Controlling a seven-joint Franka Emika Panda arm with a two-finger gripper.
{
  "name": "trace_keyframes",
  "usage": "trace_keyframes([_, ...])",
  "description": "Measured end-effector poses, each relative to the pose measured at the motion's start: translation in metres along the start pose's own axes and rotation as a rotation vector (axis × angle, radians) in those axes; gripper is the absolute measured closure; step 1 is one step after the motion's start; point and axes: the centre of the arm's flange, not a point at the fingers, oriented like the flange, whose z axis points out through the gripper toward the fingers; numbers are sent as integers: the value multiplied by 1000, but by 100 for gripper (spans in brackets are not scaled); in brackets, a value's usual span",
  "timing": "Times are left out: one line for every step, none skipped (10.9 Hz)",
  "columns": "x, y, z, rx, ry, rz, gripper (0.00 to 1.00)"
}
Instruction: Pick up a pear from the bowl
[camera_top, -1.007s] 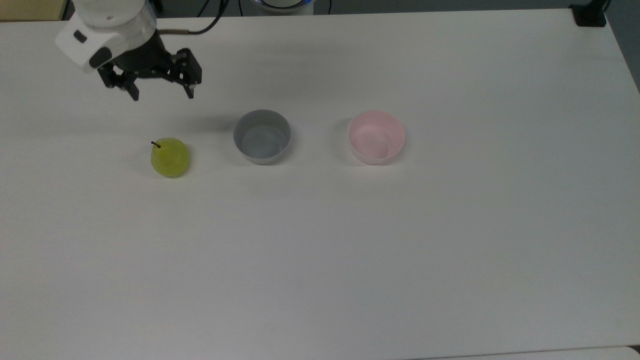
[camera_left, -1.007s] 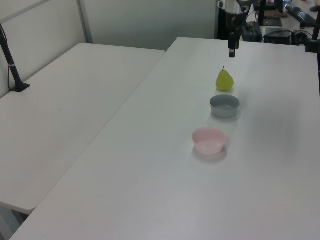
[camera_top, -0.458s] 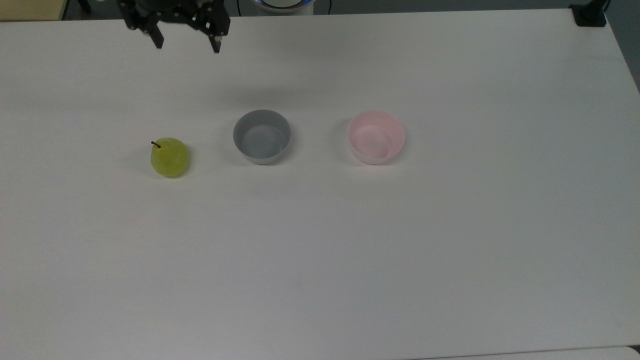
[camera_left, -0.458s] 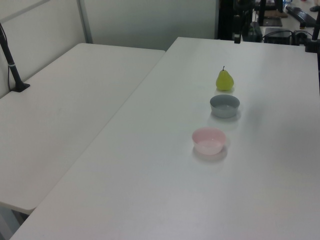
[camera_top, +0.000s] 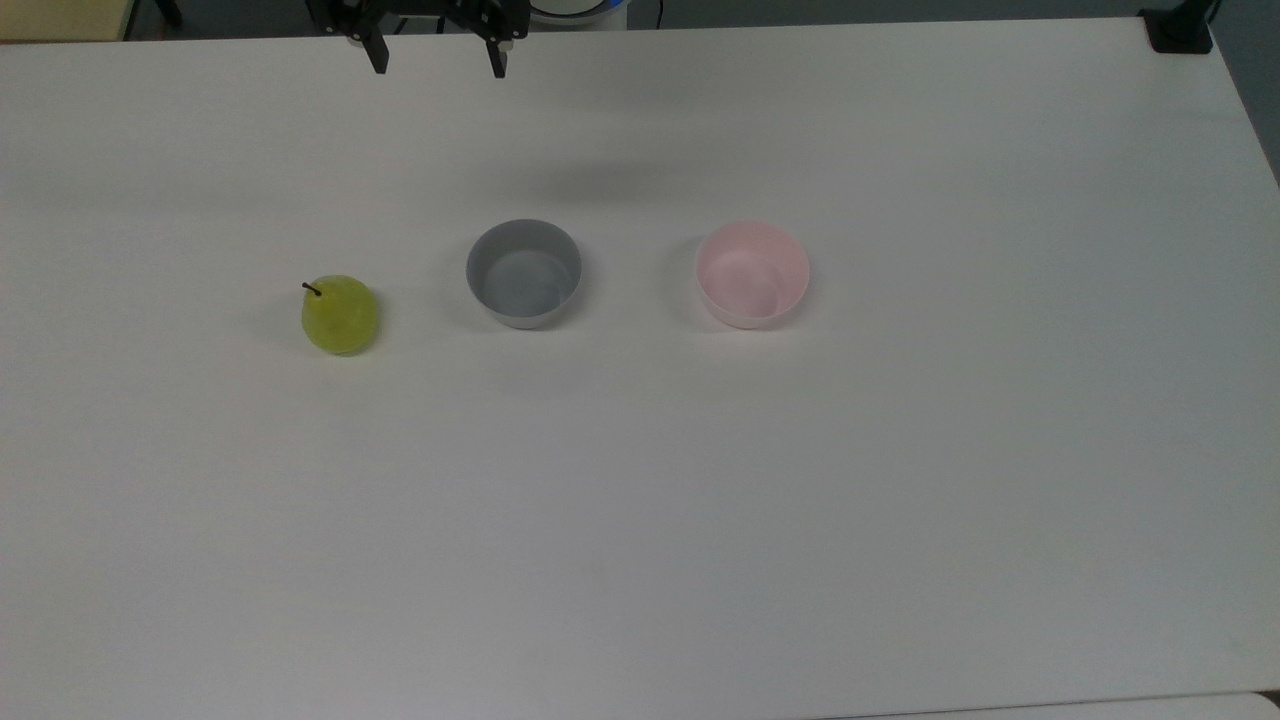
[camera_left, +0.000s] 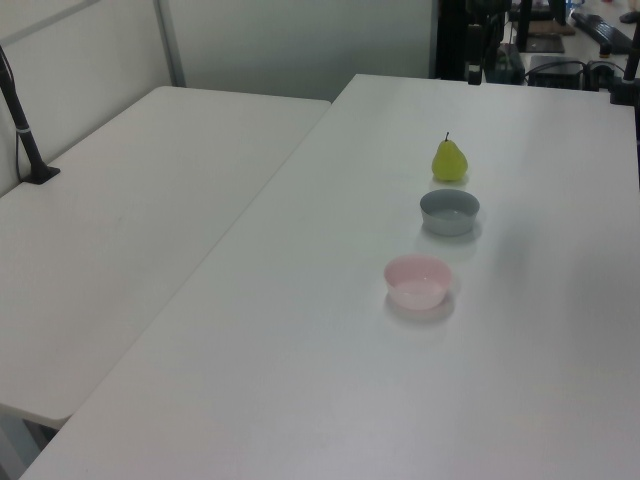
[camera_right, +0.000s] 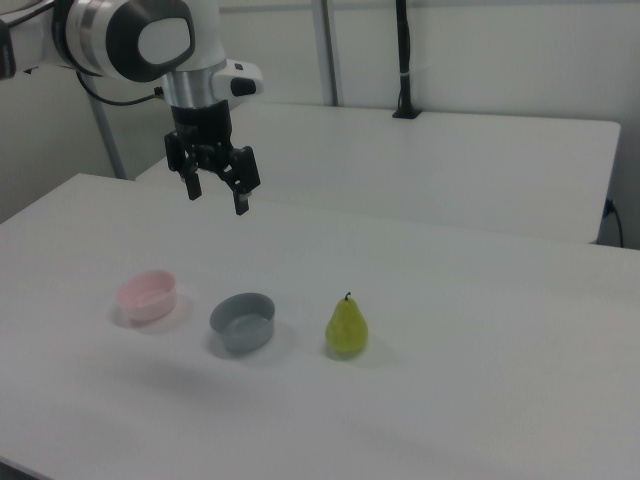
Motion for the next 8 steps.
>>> trace_keyframes([-1, -2, -2, 1, 4, -25, 0])
trace_keyframes([-1, -1, -6, 0, 21, -66, 0])
trace_keyframes([0, 1, -10, -2, 44, -113, 0])
trace_keyframes([1, 6, -13, -5, 56, -143, 0])
trace_keyframes([0, 15, -14, -6, 61, -143, 0])
trace_keyframes([-2, 25, -20, -7, 71, -135, 0])
trace_keyframes([-7, 32, -28, -7, 86, -125, 0])
trace_keyframes([-11, 35, -35, -6, 97, -122, 0])
